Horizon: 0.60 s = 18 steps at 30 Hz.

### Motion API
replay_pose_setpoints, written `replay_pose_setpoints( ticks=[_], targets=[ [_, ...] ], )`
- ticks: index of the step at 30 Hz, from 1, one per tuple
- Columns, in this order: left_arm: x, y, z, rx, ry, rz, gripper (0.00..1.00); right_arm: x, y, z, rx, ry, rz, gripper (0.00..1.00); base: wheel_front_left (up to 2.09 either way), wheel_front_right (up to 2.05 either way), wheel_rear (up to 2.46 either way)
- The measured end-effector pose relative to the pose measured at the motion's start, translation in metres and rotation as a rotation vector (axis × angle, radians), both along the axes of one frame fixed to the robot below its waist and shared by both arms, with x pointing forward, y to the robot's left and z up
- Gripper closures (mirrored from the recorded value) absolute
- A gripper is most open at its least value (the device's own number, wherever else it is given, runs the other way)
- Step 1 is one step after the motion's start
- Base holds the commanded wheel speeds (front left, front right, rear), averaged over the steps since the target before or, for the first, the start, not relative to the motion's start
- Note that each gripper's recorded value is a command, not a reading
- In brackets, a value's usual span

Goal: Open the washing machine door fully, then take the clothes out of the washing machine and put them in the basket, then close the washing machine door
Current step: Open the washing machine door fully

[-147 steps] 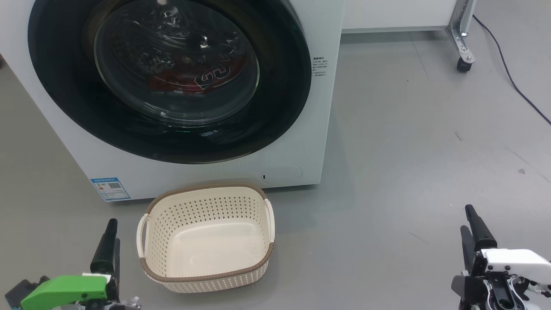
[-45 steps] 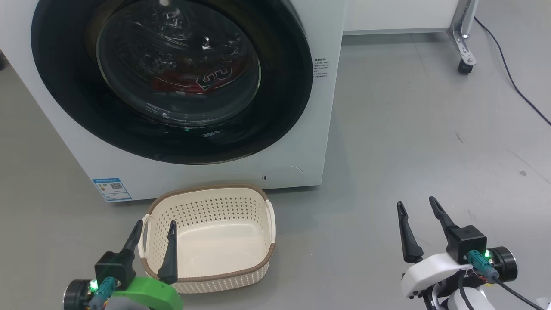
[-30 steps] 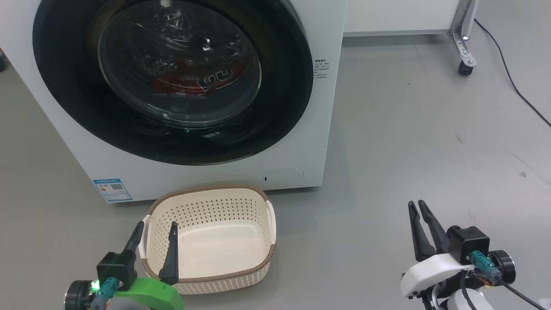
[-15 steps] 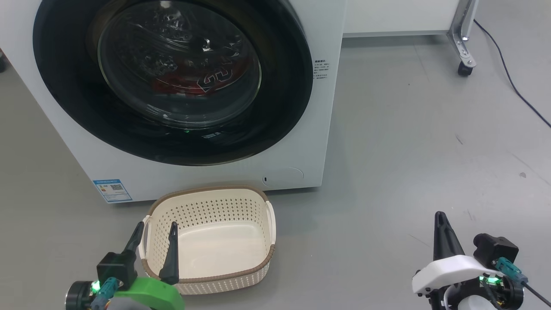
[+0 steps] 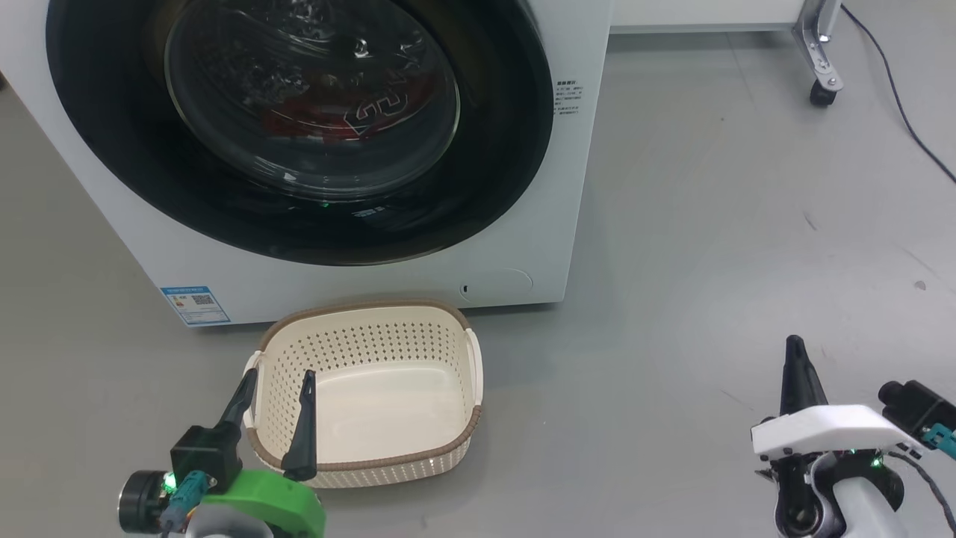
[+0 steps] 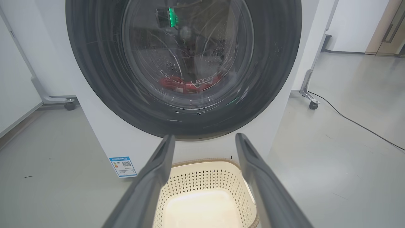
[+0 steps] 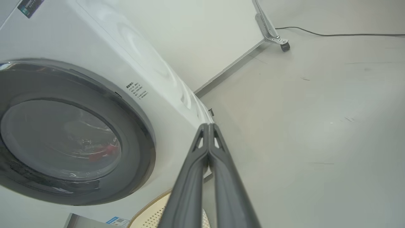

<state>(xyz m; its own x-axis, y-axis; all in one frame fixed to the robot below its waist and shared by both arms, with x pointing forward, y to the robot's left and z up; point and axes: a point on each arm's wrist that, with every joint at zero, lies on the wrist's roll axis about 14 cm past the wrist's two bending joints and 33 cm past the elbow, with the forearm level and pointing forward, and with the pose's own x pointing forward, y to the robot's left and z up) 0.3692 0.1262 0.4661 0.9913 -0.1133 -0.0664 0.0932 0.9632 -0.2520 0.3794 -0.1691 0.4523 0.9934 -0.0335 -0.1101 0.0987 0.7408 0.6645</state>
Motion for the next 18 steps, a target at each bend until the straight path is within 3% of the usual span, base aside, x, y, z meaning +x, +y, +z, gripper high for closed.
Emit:
replay_pose_setpoints(
  ticks=[9, 18],
  targets=[
    [0.017, 0.002, 0.004, 0.005, -0.019, -0.001, 0.0, 0.043, -0.004, 0.007, 0.315, 0.008, -0.043, 1.0, 0.0, 0.0, 0.0],
    [0.032, 0.006, 0.003, 0.002, -0.026, 0.003, 0.0, 0.097, 0.014, 0.027, 0.56, -0.008, 0.031, 1.0, 0.0, 0.0, 0.0]
  ],
)
